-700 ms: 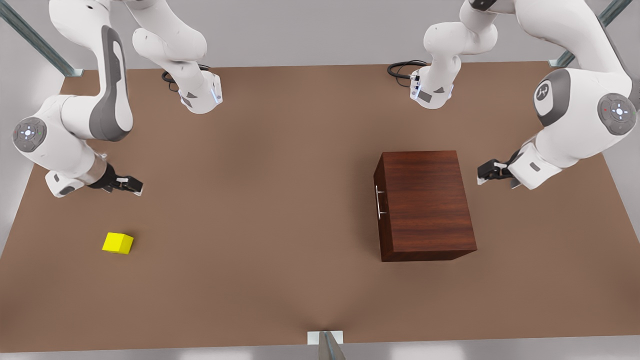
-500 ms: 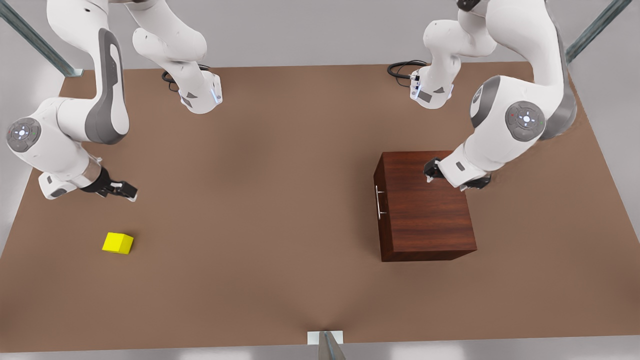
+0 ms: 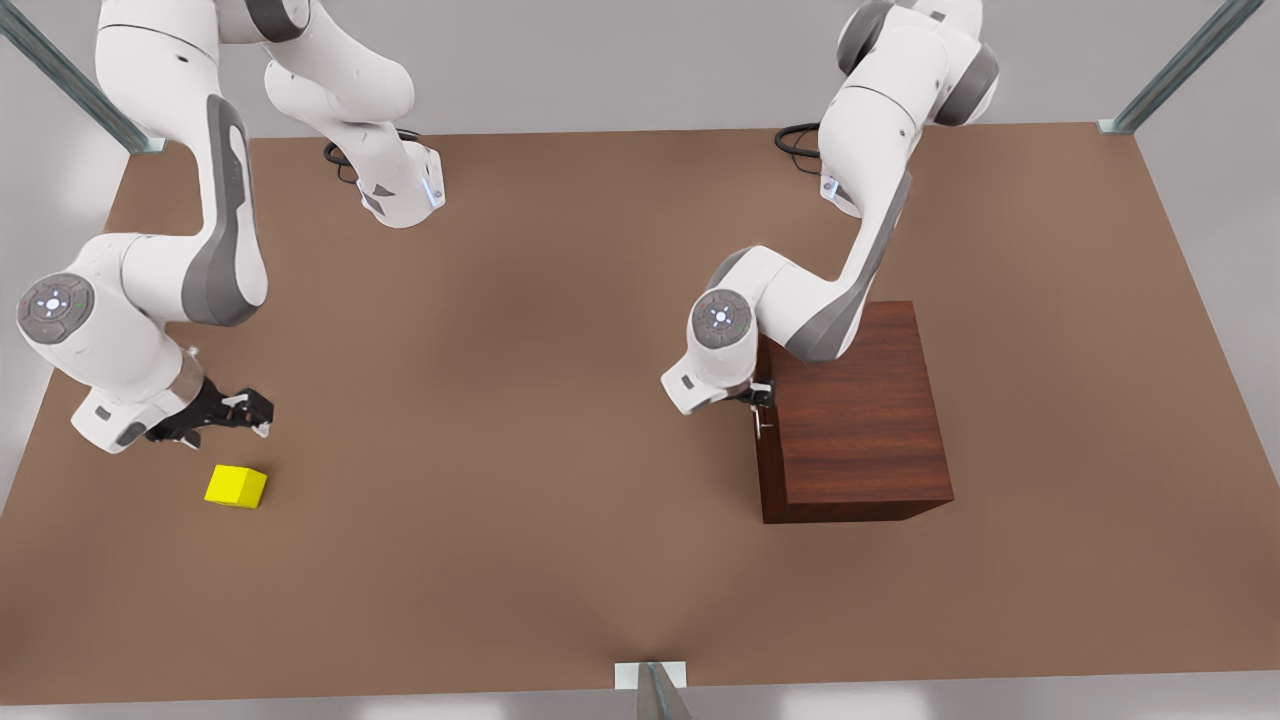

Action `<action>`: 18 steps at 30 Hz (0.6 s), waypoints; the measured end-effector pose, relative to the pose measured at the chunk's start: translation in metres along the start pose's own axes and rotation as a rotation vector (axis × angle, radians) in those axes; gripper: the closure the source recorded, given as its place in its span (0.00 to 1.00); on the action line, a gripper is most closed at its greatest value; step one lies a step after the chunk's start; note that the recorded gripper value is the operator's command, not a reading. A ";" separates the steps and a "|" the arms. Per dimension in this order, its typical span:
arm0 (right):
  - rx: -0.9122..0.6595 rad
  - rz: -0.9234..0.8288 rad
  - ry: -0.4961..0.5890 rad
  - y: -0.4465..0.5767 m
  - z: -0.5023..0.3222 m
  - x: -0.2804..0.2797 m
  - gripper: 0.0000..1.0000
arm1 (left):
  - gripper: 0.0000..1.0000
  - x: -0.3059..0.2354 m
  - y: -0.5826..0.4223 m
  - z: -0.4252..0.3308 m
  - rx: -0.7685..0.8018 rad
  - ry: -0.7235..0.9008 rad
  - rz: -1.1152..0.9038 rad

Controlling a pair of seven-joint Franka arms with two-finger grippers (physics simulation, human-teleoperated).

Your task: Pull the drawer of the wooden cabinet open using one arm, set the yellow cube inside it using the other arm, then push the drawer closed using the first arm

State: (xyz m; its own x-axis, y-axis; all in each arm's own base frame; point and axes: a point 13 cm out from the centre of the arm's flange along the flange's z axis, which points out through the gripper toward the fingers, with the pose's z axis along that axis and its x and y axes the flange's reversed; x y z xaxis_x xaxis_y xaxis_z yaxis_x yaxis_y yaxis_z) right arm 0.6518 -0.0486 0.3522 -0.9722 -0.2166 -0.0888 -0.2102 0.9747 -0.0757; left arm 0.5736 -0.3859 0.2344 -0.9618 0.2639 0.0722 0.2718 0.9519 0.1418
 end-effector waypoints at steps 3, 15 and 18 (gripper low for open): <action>-0.015 -0.134 0.005 -0.014 0.036 -0.024 0.00 | 0.00 -0.006 -0.002 0.021 -0.052 -0.027 -0.023; -0.040 -0.688 -0.015 -0.040 0.112 -0.038 0.00 | 0.00 -0.006 0.019 0.055 -0.252 -0.108 -0.084; -0.045 -0.812 0.000 -0.047 0.137 -0.030 0.00 | 0.00 -0.006 0.018 0.060 -0.270 -0.117 -0.102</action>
State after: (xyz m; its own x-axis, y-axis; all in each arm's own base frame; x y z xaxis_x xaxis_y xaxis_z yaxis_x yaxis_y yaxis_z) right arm 0.7052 -0.0950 0.2222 -0.5147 -0.8570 -0.0234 -0.8538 0.5149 -0.0769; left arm 0.5825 -0.3607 0.1769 -0.9774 0.2004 -0.0677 0.1573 0.9027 0.4006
